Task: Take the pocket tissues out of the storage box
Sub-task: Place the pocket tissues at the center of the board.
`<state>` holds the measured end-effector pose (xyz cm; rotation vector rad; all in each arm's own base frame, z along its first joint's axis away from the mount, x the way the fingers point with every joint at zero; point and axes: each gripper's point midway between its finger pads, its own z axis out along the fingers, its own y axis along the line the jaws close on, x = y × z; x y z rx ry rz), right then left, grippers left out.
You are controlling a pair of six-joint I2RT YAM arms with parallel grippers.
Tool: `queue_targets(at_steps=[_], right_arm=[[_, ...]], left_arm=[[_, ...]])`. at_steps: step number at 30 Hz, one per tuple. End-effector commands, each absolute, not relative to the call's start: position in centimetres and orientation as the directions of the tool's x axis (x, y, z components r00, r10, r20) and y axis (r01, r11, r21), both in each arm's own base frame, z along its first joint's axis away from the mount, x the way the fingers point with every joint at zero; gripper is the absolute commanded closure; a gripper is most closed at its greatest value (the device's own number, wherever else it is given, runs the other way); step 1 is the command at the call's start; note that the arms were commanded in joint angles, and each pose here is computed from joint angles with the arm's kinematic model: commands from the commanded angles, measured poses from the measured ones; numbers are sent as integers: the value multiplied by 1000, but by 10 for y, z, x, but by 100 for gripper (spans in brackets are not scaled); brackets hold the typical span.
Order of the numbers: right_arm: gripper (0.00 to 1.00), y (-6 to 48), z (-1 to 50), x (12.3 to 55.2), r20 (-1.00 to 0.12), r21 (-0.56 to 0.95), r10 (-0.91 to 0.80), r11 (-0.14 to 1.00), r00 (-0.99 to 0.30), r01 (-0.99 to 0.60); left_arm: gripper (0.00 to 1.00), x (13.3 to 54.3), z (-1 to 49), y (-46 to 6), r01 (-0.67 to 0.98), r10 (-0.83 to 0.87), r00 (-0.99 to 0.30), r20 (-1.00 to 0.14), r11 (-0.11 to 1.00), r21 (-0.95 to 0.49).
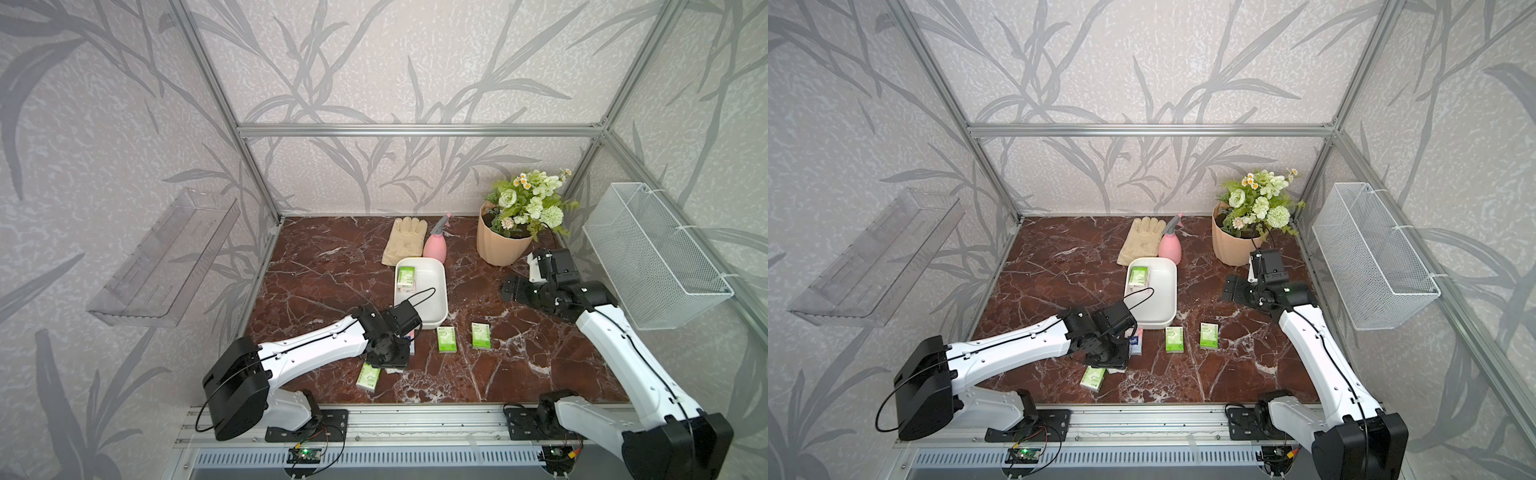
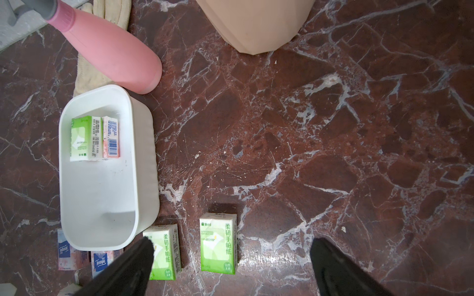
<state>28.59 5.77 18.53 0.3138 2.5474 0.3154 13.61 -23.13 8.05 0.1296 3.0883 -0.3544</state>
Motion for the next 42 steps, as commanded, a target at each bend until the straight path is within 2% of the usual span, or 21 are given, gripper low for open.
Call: queue_targets(at_steps=[1, 16, 20, 26, 35, 42], right_arm=[[1, 60, 194, 291, -509, 288, 264, 949, -819, 127], [1, 61, 194, 295, -506, 261, 216, 961, -835, 91], [1, 61, 192, 295, -503, 260, 213, 962, -838, 89], [1, 61, 194, 294, -503, 260, 211, 962, -838, 86], [1, 63, 199, 289, -502, 291, 240, 952, -831, 99], [1, 75, 196, 284, -474, 347, 294, 929, -830, 131]], left_arm=[[53, 132, 74, -239, 85, 83, -996, -19, 969, -232], [52, 109, 34, -238, 89, 94, -995, 27, 984, -153], [48, 108, 26, -242, 86, 92, -995, 29, 985, -152], [37, 106, 24, -244, 91, 96, -995, 32, 985, -143], [25, 115, 51, -242, 114, 111, -993, -28, 984, -134], [13, 138, 97, -236, 135, 104, -976, -193, 979, -156]])
